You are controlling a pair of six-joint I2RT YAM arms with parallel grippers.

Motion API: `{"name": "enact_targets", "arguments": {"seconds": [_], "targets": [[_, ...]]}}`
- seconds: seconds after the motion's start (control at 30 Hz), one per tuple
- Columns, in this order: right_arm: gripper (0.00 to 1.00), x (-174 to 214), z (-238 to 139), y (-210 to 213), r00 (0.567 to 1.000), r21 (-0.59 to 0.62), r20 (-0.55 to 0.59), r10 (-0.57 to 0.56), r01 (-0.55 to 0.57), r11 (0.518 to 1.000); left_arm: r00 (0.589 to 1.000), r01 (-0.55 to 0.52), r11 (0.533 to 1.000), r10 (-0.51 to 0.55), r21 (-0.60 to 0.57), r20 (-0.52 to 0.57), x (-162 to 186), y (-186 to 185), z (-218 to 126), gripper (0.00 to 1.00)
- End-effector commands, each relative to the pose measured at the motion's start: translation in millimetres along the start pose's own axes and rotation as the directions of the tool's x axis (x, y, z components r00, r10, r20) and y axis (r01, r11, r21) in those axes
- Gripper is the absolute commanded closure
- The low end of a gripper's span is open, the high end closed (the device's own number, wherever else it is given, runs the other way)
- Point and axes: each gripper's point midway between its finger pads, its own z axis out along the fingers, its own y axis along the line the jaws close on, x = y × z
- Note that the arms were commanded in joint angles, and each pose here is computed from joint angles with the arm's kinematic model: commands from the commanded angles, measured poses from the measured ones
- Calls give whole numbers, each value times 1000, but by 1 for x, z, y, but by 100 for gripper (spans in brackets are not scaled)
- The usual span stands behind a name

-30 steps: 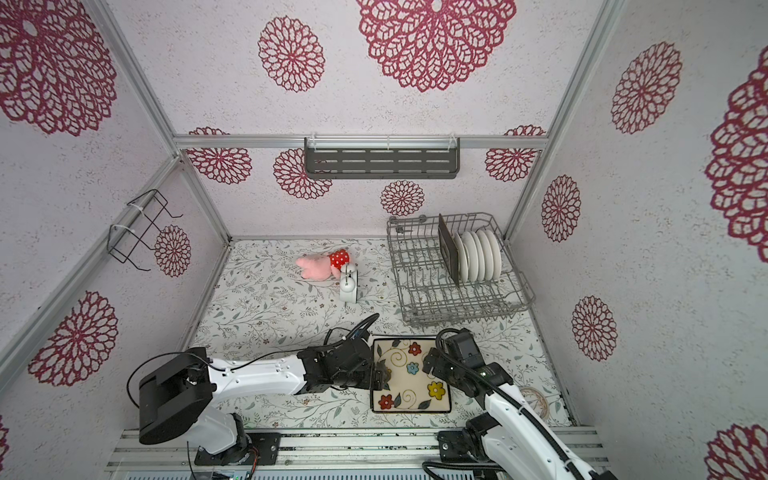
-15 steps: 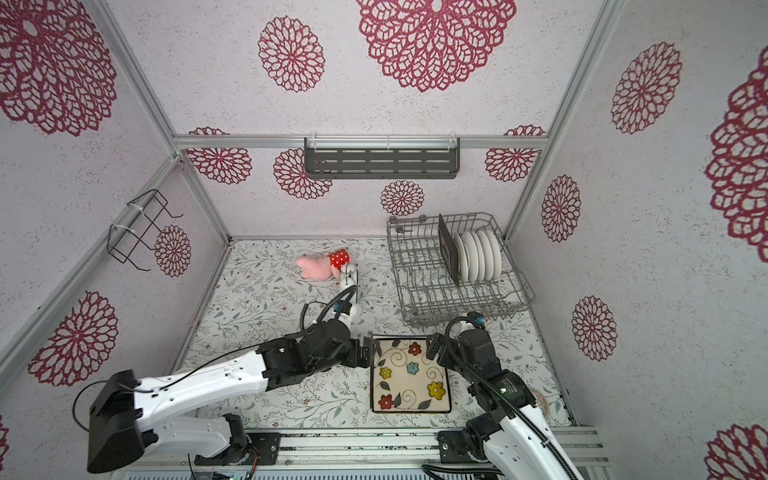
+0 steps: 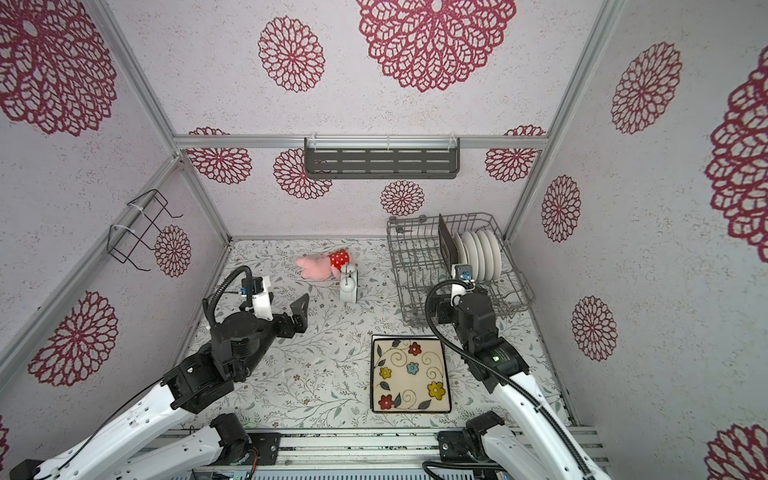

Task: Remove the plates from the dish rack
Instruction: 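Open the left gripper off the flower-painted plate and lift it away, then grasp the dark square plate in the rack with the right gripper while left withdraws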

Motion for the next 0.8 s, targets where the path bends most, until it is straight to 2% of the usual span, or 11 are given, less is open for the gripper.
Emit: {"name": "enact_targets", "arguments": {"seconds": [0.0,0.1,0.2,0.4,0.57,0.77], "targets": [[1,-11,27,1,998,18,25,-57,57,998,989,-147,983,143,-114,-39,-11,33,-19,3],[3,2,51,-7,997,23,2,-75,75,997,984,-178,977,176,-118,-29,-21,47,-39,3],[5,15,76,-22,999,-8,-23,-35,34,999,974,-225,969,223,-100,-29,-23,55,-57,3],[6,22,110,-46,999,-29,-42,14,-15,999,953,-302,930,292,-209,-78,-26,94,-91,3],[14,24,142,-52,997,-71,-77,19,-25,997,962,-272,943,269,-192,-42,-32,101,-107,3],[19,24,174,-59,995,-70,-97,10,-17,997,968,-248,956,250,-154,-5,-32,97,-111,3]]}}
